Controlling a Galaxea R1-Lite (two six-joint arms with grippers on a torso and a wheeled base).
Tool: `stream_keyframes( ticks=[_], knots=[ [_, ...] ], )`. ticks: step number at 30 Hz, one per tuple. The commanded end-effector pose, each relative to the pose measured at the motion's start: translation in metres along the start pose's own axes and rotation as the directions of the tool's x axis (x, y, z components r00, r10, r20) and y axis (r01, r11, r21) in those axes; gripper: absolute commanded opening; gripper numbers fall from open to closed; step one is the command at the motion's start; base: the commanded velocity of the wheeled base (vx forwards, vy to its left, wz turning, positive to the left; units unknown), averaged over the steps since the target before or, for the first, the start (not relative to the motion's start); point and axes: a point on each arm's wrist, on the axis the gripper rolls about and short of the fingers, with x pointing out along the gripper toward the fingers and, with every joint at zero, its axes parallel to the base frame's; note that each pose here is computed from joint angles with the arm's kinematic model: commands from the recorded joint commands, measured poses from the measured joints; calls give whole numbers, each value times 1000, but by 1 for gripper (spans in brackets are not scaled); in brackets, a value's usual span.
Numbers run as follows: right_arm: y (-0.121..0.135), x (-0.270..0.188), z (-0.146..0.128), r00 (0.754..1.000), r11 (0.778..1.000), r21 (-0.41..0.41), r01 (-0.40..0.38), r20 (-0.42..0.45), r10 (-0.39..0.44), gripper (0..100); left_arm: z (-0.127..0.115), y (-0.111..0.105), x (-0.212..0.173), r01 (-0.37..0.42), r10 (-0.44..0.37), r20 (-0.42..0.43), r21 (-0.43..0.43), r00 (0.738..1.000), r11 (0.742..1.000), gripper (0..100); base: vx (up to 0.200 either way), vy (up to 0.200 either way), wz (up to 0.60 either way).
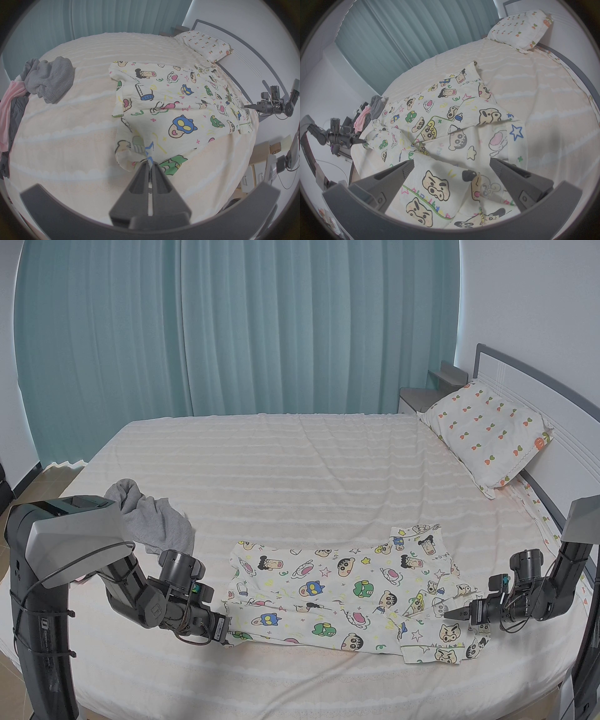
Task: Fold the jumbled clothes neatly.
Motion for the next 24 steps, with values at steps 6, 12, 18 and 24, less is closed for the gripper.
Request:
stream_keyframes(
  ticks=[6,12,18,24],
  knots=[
    [-6,17,-8,999,999,-36,-14,-53,12,100,-1,0,1,0,0,1,0,1000,1000,0,0,0,0],
    [-6,18,-9,998,998,-67,-19,-60,15,0,-1,0,1,2,-2,1,0,1000,1000,0,0,0,0],
    [-6,18,-11,998,996,-86,-20,-66,15,0,-2,0,2,0,0,0,0,1000,1000,0,0,0,0],
    [-6,17,-10,998,996,-92,-23,-60,17,0,-2,0,2,0,0,-2,-1,1000,1000,0,0,0,0]
  ],
)
